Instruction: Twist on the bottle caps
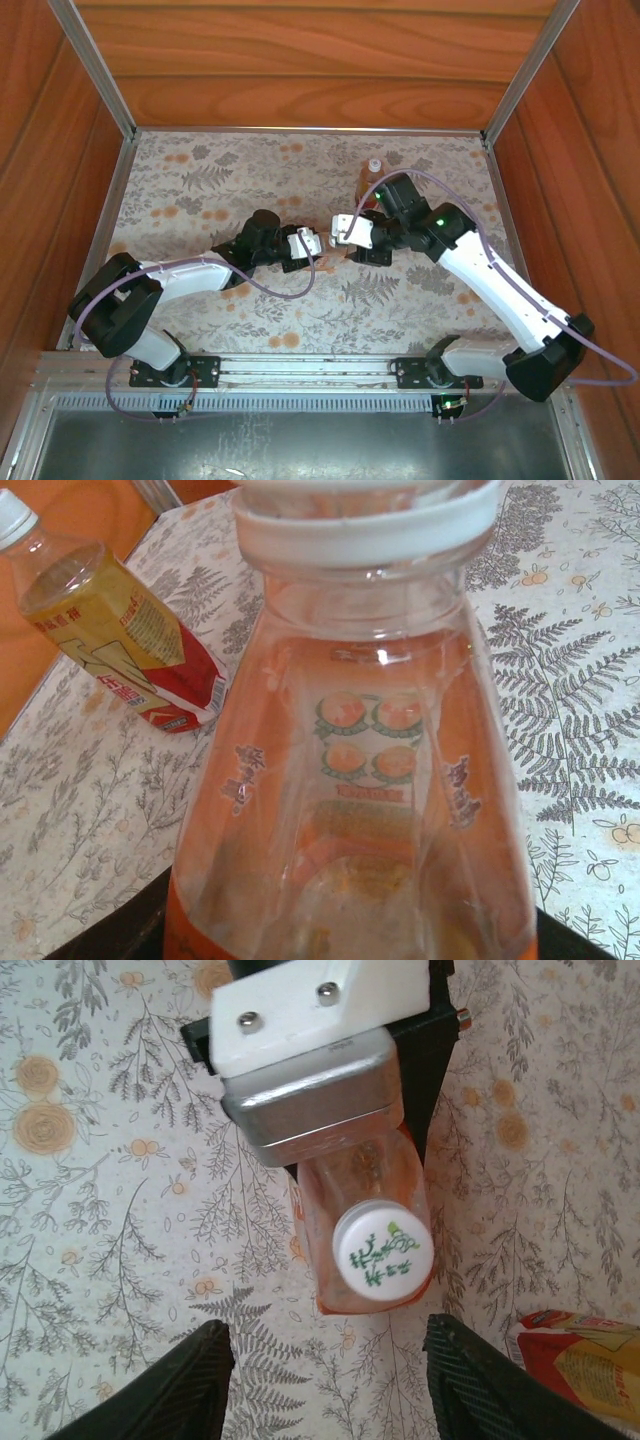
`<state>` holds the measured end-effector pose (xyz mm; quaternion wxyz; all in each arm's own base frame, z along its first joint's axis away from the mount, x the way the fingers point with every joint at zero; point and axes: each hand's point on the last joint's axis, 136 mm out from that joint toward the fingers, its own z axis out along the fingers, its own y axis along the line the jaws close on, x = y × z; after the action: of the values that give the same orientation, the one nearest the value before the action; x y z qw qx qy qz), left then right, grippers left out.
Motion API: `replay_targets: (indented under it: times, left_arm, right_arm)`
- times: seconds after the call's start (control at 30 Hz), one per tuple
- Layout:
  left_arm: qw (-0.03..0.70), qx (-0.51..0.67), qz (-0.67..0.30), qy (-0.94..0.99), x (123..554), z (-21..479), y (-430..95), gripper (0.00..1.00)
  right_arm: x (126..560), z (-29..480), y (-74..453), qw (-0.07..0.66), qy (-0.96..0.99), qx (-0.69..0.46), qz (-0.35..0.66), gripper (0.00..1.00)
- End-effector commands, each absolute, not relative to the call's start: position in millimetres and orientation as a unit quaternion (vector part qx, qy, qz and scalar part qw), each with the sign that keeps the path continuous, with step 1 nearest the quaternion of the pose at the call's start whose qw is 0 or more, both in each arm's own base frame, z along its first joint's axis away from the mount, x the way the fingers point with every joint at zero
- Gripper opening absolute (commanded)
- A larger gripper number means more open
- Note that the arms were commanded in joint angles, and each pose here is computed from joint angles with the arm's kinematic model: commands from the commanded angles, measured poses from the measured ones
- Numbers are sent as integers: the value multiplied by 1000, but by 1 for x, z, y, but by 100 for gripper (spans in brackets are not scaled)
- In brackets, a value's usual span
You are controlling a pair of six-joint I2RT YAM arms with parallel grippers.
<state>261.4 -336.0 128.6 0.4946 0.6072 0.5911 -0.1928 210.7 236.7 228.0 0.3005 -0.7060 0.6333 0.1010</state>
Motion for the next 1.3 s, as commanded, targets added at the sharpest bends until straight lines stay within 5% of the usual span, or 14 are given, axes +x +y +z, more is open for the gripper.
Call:
replay_targets:
  times: [0.0, 0.7, 0.93, 1.13, 1.27]
  left_arm:
    - [481, 624, -186, 587, 254, 123, -337, 52]
    - [487, 625, -153, 590, 261, 125, -335, 52]
    - [512, 598, -97, 609, 287, 139, -331, 52]
    - [516, 600, -76, 607, 293, 141, -328, 52]
    - [515, 603, -89, 603, 289, 141, -330, 52]
  right_arm:
    - [221, 230, 247, 310, 613, -721, 90, 54]
    - [230, 215, 260, 274, 662, -687, 123, 19]
    - [272, 243, 257, 332, 851, -370, 168, 11]
    - [267, 228, 246, 256, 933, -64, 245, 6]
    - [255, 231, 250, 239, 929, -65, 273, 23]
